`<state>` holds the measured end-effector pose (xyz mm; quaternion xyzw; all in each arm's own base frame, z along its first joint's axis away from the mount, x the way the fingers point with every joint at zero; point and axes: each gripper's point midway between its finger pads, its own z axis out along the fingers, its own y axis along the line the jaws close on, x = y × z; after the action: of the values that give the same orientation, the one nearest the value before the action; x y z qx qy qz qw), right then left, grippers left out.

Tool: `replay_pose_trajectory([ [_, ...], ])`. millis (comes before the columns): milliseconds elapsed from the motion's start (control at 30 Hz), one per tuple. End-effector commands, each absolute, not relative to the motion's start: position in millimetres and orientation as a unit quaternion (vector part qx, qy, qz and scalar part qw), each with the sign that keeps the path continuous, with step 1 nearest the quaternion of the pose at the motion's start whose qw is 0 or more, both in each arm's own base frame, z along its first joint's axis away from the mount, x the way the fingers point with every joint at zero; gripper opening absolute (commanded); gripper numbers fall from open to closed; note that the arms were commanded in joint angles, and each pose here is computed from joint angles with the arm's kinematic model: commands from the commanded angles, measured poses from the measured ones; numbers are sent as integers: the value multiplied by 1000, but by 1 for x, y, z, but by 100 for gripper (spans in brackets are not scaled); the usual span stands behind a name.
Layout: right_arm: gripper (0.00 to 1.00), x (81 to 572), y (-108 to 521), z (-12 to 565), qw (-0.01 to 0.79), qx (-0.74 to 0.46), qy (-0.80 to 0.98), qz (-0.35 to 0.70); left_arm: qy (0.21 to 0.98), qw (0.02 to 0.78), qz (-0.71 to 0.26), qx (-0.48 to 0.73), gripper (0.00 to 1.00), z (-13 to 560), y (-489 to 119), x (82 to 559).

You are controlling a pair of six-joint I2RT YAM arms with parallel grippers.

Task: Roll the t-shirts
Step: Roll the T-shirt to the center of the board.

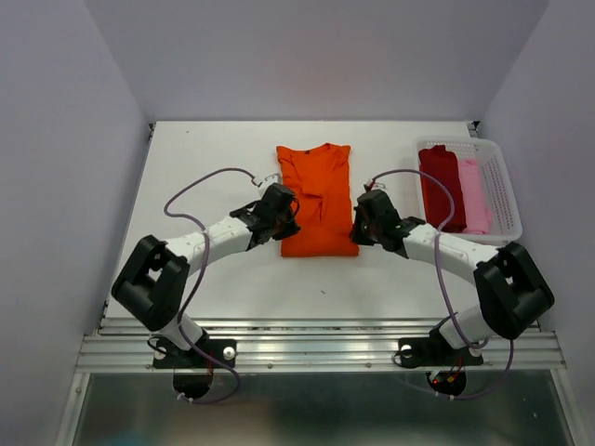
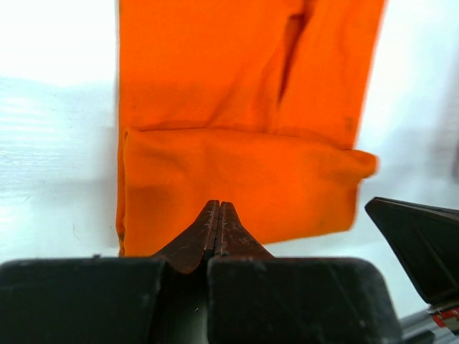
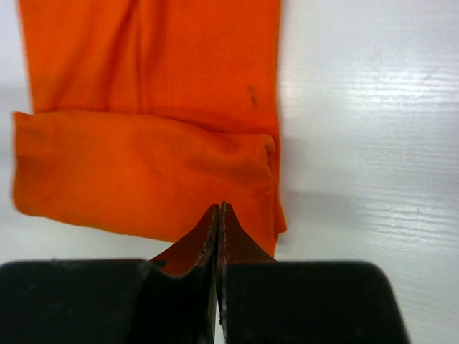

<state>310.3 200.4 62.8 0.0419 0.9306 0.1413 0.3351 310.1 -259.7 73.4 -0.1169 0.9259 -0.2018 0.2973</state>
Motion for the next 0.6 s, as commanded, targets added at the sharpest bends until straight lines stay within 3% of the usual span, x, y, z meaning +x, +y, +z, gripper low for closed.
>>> replay_pose_trajectory([
  [0, 1, 323, 206, 116, 388, 51, 903, 178, 903, 351, -217, -122, 0, 119, -248, 309],
  [67, 3, 319, 198, 116, 393, 69, 901, 171, 902, 350, -216, -129, 0, 118, -243, 304],
  [100, 9, 316, 194, 115, 394, 74, 901, 167, 903, 346, -215, -138, 0, 114, -238, 296],
  [133, 20, 308, 188, 109, 391, 80, 902, 164, 903, 343, -217, -143, 0, 111, -235, 292],
  [167, 24, 306, 184, 105, 387, 85, 904, 164, 902, 342, -218, -148, 0, 108, -233, 288],
  [267, 38, 294, 184, 90, 359, 89, 912, 179, 900, 335, -223, -166, 15, 94, -222, 273],
  [300, 51, 291, 187, 87, 351, 95, 913, 187, 903, 328, -221, -170, 27, 85, -218, 266],
  [333, 51, 290, 184, 84, 347, 101, 913, 188, 904, 324, -222, -170, 38, 81, -217, 264],
  [367, 57, 287, 178, 75, 339, 110, 916, 186, 905, 317, -227, -167, 58, 76, -218, 260],
  [433, 57, 283, 181, 72, 328, 112, 916, 203, 907, 310, -232, -166, 74, 70, -219, 257],
  [567, 57, 280, 182, 67, 324, 107, 915, 215, 902, 309, -252, -165, 75, 64, -225, 256],
])
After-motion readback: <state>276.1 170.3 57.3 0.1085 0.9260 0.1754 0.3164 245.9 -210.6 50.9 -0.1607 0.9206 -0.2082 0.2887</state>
